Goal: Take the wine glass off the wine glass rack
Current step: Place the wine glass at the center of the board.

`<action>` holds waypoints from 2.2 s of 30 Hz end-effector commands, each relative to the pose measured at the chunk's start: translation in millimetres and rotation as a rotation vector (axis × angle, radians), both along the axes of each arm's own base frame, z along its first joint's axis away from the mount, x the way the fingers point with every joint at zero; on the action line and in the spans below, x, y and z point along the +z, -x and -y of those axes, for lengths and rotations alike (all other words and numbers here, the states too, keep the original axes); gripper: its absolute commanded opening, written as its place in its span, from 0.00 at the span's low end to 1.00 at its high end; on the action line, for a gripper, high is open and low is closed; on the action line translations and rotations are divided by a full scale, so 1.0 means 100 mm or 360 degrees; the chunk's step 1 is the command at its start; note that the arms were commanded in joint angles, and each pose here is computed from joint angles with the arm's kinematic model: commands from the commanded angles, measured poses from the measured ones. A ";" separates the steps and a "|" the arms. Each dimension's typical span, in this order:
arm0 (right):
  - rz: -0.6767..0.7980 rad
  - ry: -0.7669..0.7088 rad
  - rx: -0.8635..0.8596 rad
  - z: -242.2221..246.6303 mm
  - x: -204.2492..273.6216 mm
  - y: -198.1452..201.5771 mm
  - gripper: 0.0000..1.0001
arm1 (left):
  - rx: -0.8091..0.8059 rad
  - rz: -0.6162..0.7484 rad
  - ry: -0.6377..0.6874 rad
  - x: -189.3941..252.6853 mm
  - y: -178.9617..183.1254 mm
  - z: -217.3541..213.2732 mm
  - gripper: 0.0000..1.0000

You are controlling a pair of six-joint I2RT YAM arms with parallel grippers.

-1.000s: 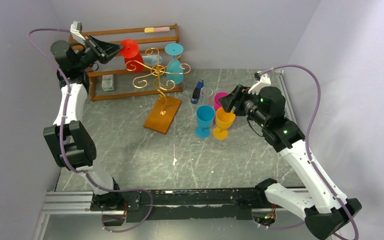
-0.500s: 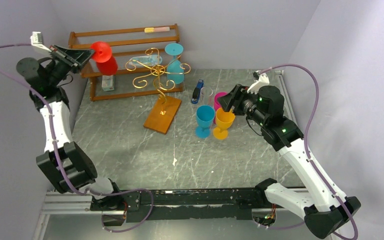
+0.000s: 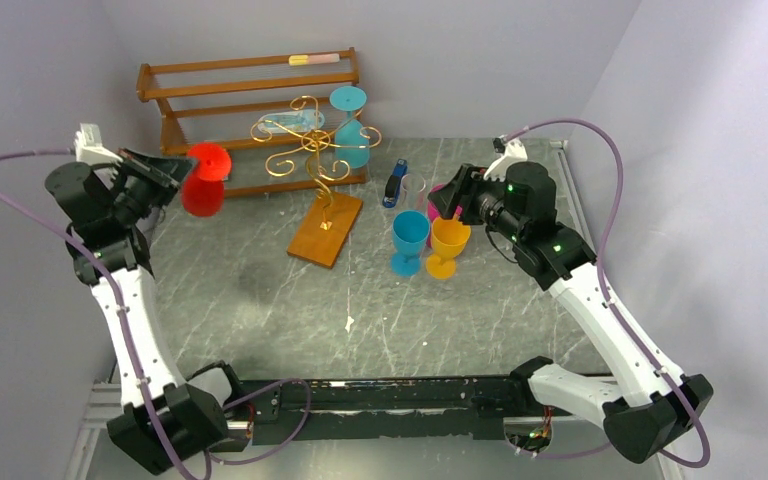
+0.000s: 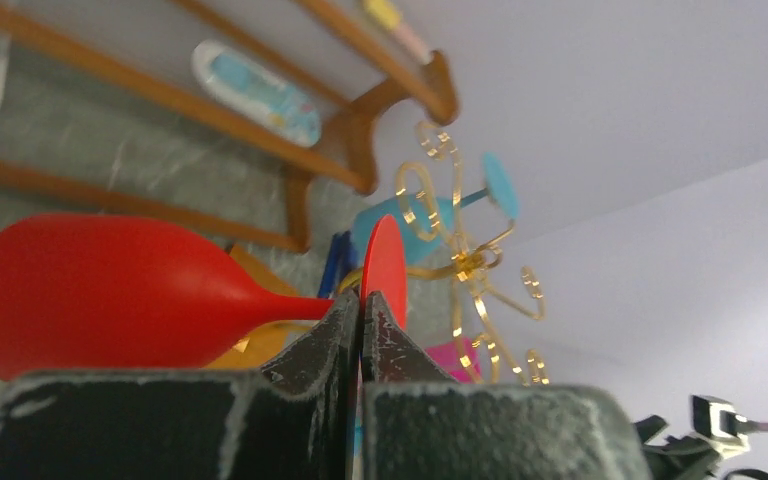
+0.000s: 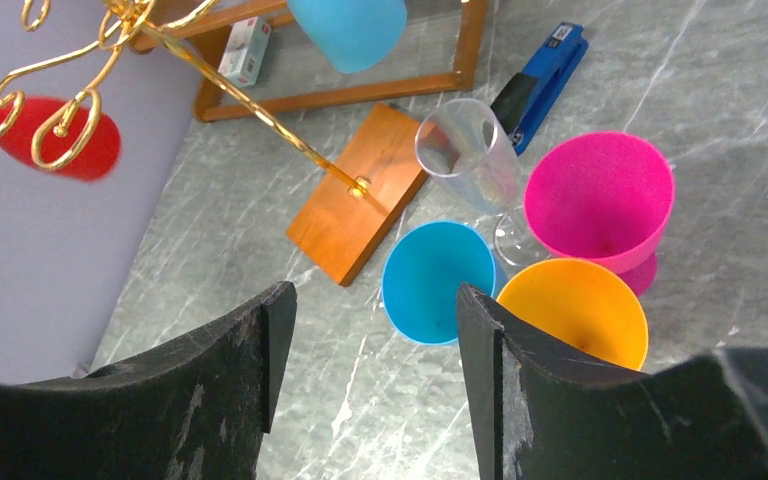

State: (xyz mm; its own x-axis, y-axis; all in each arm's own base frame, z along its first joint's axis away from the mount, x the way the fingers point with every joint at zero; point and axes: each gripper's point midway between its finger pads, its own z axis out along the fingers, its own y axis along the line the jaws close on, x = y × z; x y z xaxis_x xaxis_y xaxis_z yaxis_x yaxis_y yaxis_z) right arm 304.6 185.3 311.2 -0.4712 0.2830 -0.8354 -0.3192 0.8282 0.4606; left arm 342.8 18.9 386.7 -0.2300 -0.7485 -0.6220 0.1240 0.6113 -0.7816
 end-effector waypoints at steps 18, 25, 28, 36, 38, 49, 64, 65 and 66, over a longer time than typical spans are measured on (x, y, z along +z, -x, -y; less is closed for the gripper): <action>0.0138 -0.0143 0.0331 -0.33 0.25 0.12 0.65 | -0.0695 -0.0336 -0.0039 -1.40 0.87 1.48 0.05; 0.0085 -0.0320 0.0637 -0.61 0.29 0.34 0.65 | -0.1214 -0.0238 -0.0154 -1.40 1.20 2.25 0.05; 0.0062 -0.0355 0.0752 -0.68 0.26 0.45 0.66 | -0.1257 -0.0186 -0.0162 -1.33 1.25 2.41 0.05; -0.0131 -0.0504 0.1110 -0.91 0.09 0.82 0.64 | -0.1417 0.0006 -0.0018 -1.04 1.39 2.66 0.05; -0.0157 -0.0522 0.1150 -0.97 0.07 0.87 0.64 | -0.1439 0.0039 -0.0013 -0.99 1.42 2.69 0.05; -0.0213 -0.0574 0.1327 -1.28 -0.02 1.11 0.47 | -0.1471 0.0155 0.0088 -0.80 1.50 2.75 0.05; -0.0272 -0.0522 0.1418 -1.29 -0.13 1.21 0.08 | -0.1451 0.0232 0.0282 -0.77 1.53 2.74 0.05; -0.0273 -0.0529 0.1429 -1.30 -0.13 1.21 0.07 | -0.1445 0.0234 0.0274 -0.77 1.53 2.73 0.05; -0.0285 -0.0536 0.1438 -1.31 -0.13 1.22 0.07 | -0.1437 0.0223 0.0262 -0.78 1.52 2.73 0.05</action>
